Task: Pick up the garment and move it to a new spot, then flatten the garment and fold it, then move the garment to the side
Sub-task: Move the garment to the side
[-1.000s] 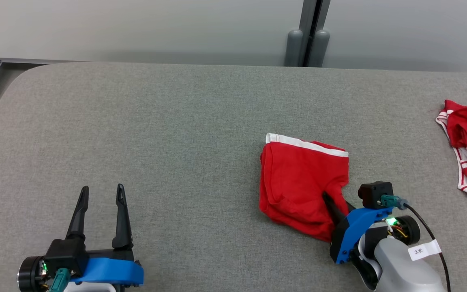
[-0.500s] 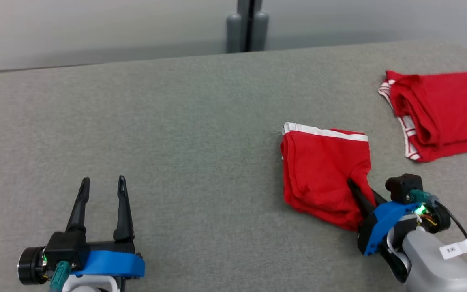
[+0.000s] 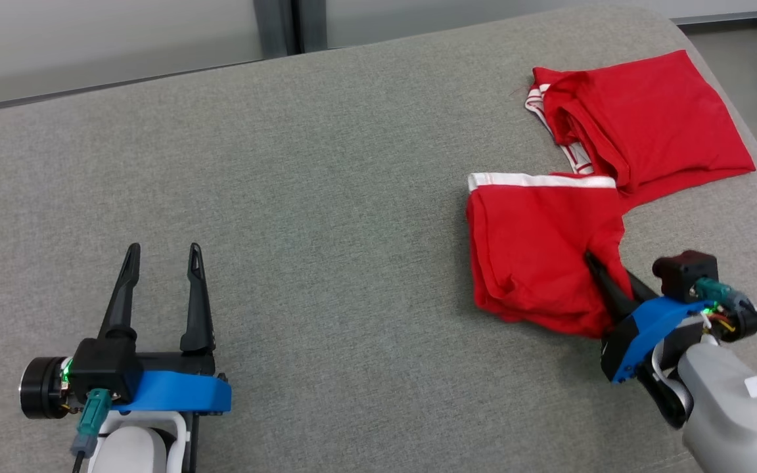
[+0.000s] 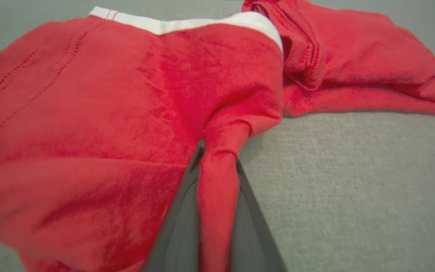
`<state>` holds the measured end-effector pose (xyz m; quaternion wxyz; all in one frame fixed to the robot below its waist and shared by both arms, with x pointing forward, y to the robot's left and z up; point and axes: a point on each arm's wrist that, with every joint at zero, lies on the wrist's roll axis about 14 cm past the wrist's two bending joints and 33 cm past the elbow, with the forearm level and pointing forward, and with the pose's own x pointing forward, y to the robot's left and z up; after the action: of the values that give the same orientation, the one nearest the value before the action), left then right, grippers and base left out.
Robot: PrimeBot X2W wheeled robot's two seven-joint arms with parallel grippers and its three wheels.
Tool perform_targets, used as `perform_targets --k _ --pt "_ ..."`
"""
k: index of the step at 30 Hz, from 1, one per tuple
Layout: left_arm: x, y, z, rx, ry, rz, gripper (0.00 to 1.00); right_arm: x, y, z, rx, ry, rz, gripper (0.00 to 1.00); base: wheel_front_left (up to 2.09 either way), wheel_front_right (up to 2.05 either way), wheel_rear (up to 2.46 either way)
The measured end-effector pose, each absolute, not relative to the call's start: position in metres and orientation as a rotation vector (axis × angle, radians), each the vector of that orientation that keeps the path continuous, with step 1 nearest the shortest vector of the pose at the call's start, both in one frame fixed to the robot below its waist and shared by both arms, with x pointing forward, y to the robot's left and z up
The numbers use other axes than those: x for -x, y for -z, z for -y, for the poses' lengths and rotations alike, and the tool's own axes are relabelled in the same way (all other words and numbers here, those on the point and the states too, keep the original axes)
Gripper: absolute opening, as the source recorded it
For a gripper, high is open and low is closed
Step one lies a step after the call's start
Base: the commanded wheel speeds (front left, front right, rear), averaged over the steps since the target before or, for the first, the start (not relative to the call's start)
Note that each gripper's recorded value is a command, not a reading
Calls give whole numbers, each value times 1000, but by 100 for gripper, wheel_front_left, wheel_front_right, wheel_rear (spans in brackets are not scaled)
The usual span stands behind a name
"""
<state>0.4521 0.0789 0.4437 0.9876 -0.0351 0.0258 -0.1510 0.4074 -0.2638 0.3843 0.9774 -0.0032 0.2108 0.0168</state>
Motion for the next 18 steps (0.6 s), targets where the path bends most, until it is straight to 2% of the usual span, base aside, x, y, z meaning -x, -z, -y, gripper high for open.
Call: perform_targets --k 9,16,18 --pt "-455 -439 -95 62 259 -60 100 -478 -448 257 210 -159 -242 0 0 0 0" --pt "-462 -426 -95 67 252 -76 100 -504 -462 304 360 -123 -256 0 0 0 0" --pt "-471 -420 -90 73 260 -76 100 -512 -466 337 410 -70 -283 0 0 0 0"
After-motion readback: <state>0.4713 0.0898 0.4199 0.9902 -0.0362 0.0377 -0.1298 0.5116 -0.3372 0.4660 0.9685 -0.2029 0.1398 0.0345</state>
